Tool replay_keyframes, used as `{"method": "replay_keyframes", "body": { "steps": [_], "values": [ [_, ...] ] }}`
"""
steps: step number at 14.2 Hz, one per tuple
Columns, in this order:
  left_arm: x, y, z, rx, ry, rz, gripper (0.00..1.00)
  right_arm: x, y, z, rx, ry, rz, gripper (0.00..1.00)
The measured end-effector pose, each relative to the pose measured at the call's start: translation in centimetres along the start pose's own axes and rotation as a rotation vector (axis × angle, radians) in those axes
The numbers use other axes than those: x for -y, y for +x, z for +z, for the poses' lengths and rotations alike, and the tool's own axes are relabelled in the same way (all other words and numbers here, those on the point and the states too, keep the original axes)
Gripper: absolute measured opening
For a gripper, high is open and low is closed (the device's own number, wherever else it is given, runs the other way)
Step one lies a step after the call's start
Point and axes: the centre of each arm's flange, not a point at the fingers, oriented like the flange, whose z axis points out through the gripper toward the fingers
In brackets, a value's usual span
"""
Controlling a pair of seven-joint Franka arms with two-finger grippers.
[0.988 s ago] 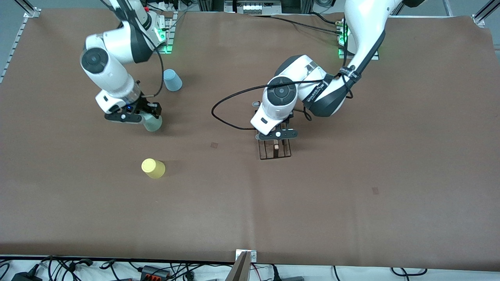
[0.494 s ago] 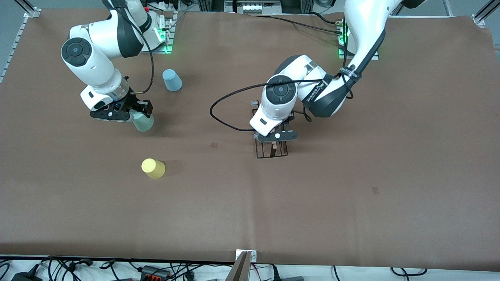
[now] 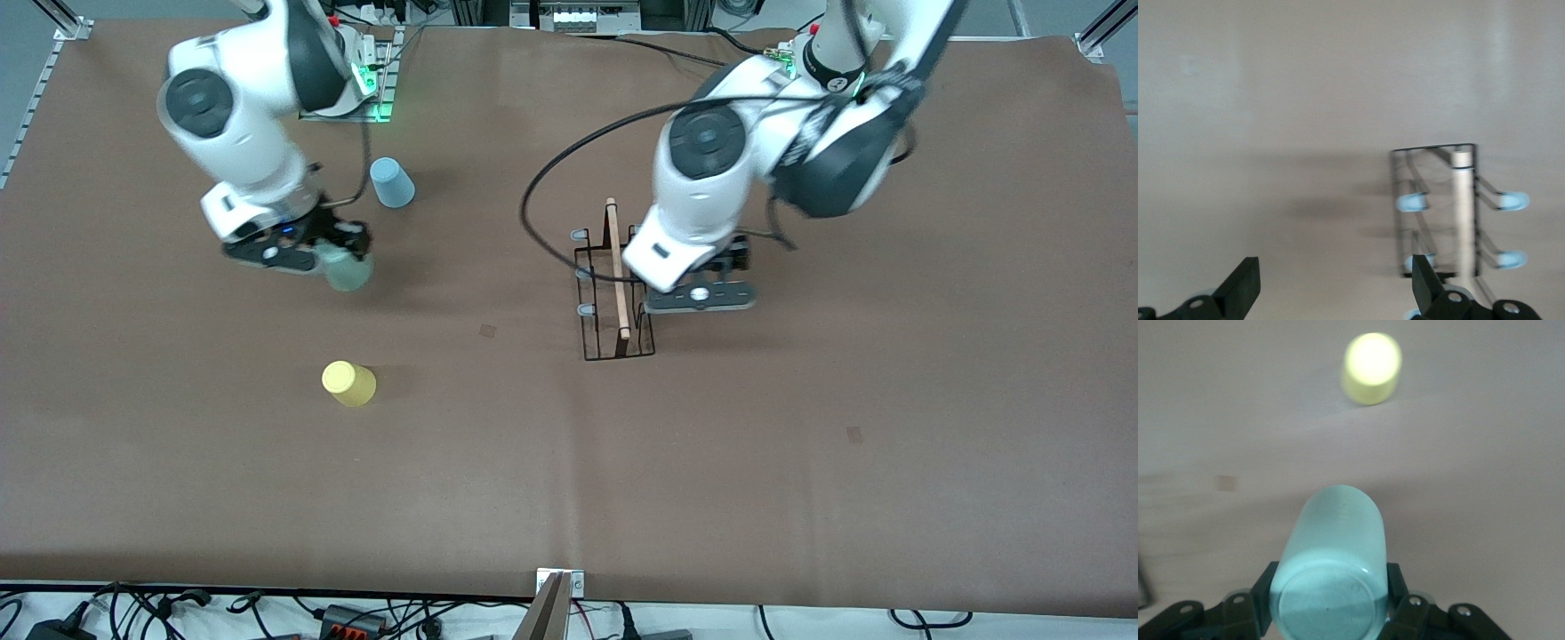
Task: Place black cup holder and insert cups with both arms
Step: 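Release the rack and withdraw the left gripper while the right gripper carries the cup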
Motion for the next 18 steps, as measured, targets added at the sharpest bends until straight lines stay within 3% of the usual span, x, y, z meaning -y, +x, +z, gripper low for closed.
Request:
{"method": "replay_keyframes", "body": {
  "steps": [3, 8, 13, 18],
  "values": [
    [8.4, 1.5, -2.4, 0.031, 0.028, 0.106, 1.00, 8.5, -4.4, -1.8, 0.023, 0.085, 0.080, 0.67],
    [19.3, 1.4, -5.7, 0.066, 0.036, 0.131, 1.00, 18.7, -8.9, -1.0, 0.055, 0.141, 0.239, 0.67],
    [24.3, -0.1, -6.3, 0.096, 0.032, 0.201, 1.00, 23.5, -12.4, 3.2, 0.025, 0.135, 0.306, 0.67],
    [24.5, 1.0, -5.3, 0.080, -0.047, 0.198, 1.00, 25.0, -13.8, 4.9, 0.028, 0.135, 0.286, 0.67]
  ]
}}
